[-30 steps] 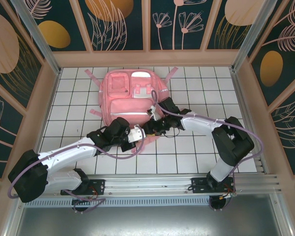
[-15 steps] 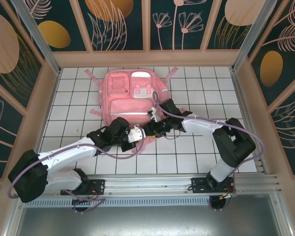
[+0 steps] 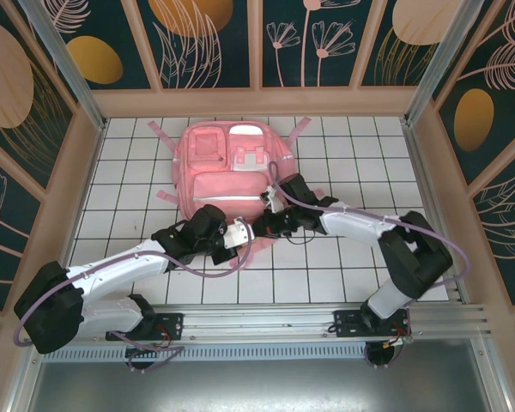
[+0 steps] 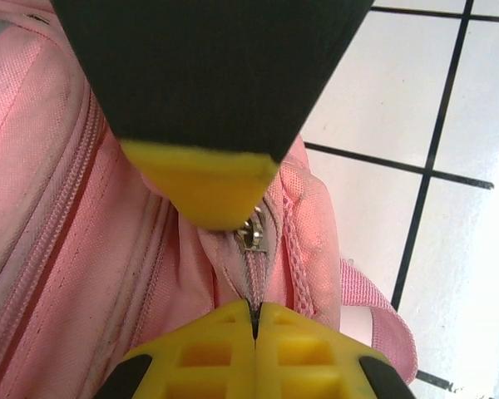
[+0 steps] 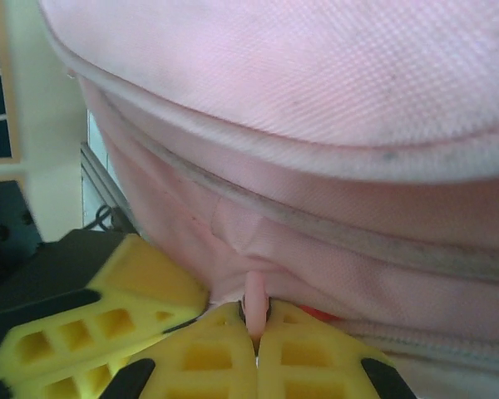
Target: Pack books, pencil case, and school supplies into a backpack
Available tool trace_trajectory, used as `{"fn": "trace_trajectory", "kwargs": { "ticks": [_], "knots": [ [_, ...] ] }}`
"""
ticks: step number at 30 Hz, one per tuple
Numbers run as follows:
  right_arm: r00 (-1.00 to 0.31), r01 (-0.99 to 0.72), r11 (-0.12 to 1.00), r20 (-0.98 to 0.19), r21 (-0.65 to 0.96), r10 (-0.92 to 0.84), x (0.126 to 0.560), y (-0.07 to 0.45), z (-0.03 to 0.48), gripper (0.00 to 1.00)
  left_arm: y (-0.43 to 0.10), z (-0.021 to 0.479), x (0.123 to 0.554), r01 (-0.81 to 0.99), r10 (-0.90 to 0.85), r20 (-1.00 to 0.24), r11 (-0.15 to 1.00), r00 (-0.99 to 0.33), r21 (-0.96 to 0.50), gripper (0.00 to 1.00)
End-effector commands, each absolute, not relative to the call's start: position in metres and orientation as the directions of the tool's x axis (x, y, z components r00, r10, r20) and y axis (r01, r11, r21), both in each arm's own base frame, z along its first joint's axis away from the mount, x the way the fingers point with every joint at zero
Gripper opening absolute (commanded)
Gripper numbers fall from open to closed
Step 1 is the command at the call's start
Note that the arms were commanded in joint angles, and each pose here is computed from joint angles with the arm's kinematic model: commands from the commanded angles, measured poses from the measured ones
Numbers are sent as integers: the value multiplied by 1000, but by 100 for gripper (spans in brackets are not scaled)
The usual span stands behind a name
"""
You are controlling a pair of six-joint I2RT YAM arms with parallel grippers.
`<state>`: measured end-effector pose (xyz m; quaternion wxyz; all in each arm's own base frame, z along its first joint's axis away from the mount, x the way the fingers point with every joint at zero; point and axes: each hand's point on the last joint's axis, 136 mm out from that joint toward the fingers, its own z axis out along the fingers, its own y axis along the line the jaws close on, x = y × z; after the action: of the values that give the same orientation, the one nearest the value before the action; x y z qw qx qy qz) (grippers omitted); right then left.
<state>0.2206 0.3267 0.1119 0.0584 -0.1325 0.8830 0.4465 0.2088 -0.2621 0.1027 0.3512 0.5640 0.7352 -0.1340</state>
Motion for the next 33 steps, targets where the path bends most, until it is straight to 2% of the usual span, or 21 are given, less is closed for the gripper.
{"fn": "trace_trajectory", "kwargs": {
  "ticks": [1,8,14,18,29,33],
  "knots": [
    [-927,-317,633,-371,706,-50,242,304,138,0,-272,117,205,931,689,-718,321,-103,174,0],
    [-822,-307,781,-566,544,71,254,265,152,0,-279,120,205,935,671,-731,326,-126,137,0],
    [-748,-247,904,-662,350,51,259,246,147,0,-294,134,202,942,600,-782,332,-168,53,0],
    [-730,-134,966,-681,220,54,268,219,139,0,-303,132,201,945,572,-793,328,-208,-11,0],
    [-727,-122,977,-686,173,30,272,212,138,0,-304,124,204,930,557,-791,365,-253,-41,0],
    [-747,-219,940,-665,260,10,260,235,151,0,-298,120,207,920,572,-777,391,-263,-24,0]
  ]
}}
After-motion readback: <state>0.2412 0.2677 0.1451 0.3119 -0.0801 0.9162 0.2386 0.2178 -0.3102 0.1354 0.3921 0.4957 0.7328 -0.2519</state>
